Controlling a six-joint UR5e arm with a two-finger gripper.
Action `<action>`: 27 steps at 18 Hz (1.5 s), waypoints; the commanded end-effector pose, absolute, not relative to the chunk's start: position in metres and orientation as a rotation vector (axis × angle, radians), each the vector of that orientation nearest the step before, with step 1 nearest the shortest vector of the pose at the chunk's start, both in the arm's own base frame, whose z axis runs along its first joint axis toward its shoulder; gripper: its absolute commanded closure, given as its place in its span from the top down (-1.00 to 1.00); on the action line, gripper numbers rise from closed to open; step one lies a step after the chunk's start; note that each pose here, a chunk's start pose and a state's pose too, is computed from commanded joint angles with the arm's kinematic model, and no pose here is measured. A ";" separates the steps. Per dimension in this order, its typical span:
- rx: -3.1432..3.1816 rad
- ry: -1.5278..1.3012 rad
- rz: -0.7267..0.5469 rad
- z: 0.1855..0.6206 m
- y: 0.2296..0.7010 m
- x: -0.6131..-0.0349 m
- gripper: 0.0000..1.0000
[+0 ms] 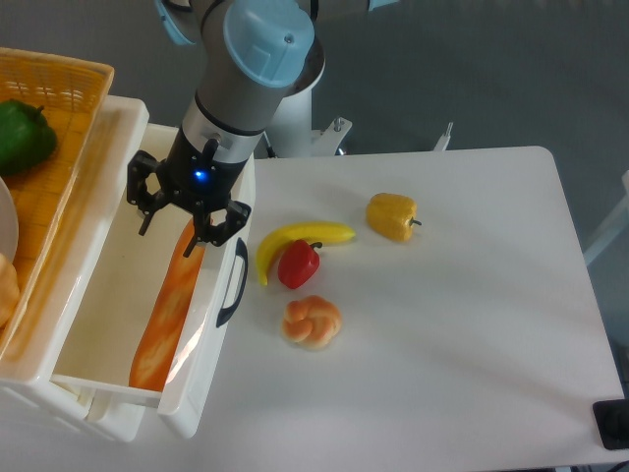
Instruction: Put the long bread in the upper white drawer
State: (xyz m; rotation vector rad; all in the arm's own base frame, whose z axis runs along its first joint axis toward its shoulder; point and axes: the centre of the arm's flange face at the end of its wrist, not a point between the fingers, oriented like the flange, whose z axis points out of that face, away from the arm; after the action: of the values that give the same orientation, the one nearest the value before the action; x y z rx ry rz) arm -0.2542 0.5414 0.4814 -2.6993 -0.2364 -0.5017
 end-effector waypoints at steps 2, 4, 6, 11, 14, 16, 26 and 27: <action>-2.720 -0.253 -0.443 0.480 0.537 -0.265 0.46; -2.752 -0.290 -0.385 0.477 0.529 -0.280 0.46; -2.746 -0.338 -0.373 0.476 0.519 -0.299 0.46; -2.716 -0.430 -0.344 0.476 0.496 -0.341 0.46; -2.714 -0.481 -0.347 0.467 0.488 -0.363 0.46; -2.716 -0.496 -0.346 0.462 0.487 -0.372 0.49; -2.831 -0.392 -0.141 0.439 0.471 -0.408 1.00; -2.842 -0.394 -0.111 0.436 0.471 -0.412 1.00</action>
State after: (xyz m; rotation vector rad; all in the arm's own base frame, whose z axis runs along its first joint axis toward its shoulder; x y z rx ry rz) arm -0.4118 0.4709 0.4360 -2.8415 -0.3937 -0.1108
